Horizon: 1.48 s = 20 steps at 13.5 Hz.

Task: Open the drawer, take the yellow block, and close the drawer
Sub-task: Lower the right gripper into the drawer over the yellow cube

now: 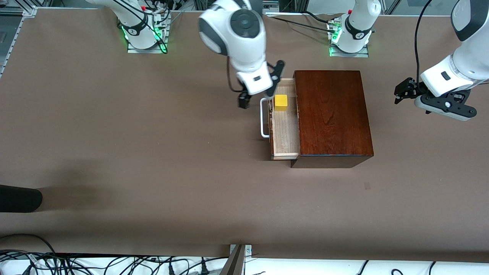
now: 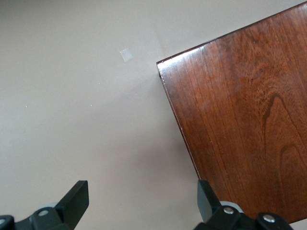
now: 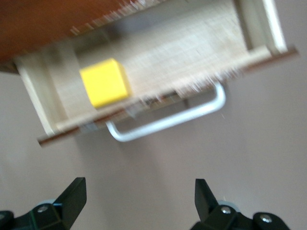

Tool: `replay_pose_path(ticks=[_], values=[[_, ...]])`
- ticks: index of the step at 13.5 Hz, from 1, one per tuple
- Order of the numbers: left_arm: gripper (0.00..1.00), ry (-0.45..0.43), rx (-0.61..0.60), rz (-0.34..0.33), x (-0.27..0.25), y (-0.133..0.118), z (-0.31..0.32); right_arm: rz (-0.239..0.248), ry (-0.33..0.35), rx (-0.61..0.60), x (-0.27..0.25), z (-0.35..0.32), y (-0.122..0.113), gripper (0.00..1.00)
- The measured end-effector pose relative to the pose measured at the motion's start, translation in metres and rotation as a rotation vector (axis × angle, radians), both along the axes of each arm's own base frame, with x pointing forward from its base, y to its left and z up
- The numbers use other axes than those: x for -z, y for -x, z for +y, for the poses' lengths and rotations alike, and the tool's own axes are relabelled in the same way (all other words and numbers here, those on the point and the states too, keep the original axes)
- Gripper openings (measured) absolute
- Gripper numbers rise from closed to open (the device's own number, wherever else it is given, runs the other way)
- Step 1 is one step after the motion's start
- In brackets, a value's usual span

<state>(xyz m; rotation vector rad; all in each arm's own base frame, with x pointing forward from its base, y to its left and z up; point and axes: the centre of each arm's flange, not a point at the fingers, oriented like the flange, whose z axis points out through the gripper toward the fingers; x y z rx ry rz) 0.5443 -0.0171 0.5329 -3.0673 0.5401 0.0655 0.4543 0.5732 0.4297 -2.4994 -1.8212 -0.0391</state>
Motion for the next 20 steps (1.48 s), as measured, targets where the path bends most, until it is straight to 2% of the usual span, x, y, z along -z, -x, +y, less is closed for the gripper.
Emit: replay_pose_path(ticks=[3, 6, 13, 20], values=[[1.00, 0.000, 0.000, 0.003, 0.001, 0.000, 0.000, -0.041, -0.038, -0.074, 0.022, 0.046, 0.017, 1.00], [1.00, 0.001, 0.001, 0.000, 0.001, -0.001, 0.000, -0.090, -0.020, -0.153, 0.047, 0.068, 0.028, 1.00], [1.00, 0.001, 0.007, -0.005, -0.001, -0.007, -0.004, -0.103, 0.036, -0.216, 0.083, 0.078, 0.039, 1.00], [1.00, 0.014, 0.009, -0.005, -0.001, -0.008, -0.008, -0.130, 0.014, -0.223, 0.098, 0.085, 0.036, 1.00]])
